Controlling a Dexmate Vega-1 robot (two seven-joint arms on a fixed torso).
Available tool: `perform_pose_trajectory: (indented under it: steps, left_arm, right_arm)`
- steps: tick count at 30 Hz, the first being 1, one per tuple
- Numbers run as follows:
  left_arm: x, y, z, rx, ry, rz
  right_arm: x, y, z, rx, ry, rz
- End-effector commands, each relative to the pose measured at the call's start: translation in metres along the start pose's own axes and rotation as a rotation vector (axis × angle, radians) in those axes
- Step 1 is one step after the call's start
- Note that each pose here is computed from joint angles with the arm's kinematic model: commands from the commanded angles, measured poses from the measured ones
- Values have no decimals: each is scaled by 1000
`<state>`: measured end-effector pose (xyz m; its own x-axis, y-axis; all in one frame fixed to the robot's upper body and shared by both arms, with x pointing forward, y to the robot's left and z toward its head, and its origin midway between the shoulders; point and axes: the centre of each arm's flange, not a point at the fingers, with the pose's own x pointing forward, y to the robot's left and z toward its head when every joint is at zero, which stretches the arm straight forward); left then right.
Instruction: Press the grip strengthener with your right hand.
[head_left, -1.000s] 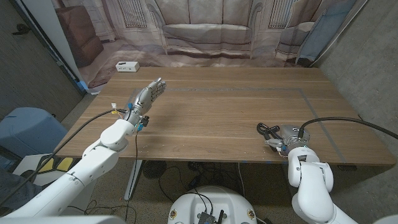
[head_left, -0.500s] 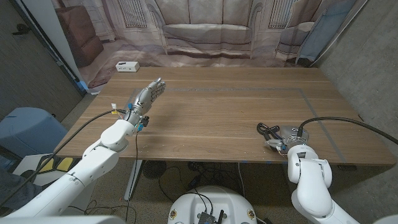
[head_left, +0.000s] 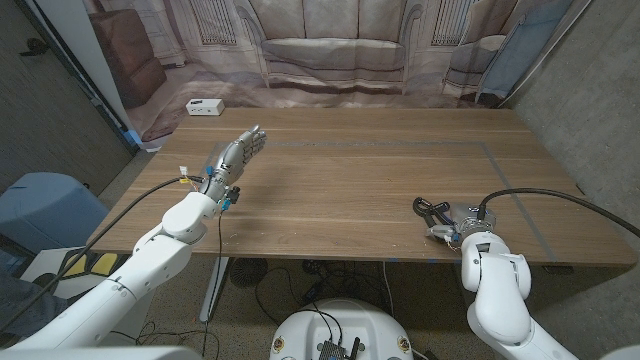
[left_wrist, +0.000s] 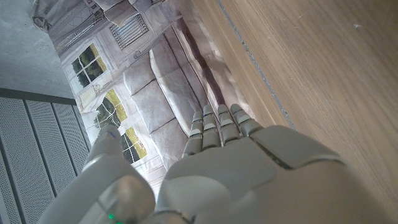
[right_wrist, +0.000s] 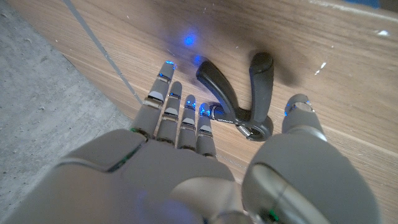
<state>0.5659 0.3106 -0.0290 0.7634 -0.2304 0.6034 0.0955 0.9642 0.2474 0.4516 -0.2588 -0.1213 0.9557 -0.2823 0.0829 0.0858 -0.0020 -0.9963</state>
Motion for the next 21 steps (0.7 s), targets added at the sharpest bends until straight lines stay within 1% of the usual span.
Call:
perform_pose_trajectory:
  steps: [1, 13, 21]
  left_arm:
    - [0, 0, -1, 2, 5, -1]
    - [0, 1, -1, 1, 3, -2]
    - [2, -1, -1, 0, 4, -11]
  right_arm:
    - [6, 2, -1, 1, 2, 28]
    - [10, 1, 0, -3, -1, 31]
    - [13, 3, 1, 0, -6, 41]
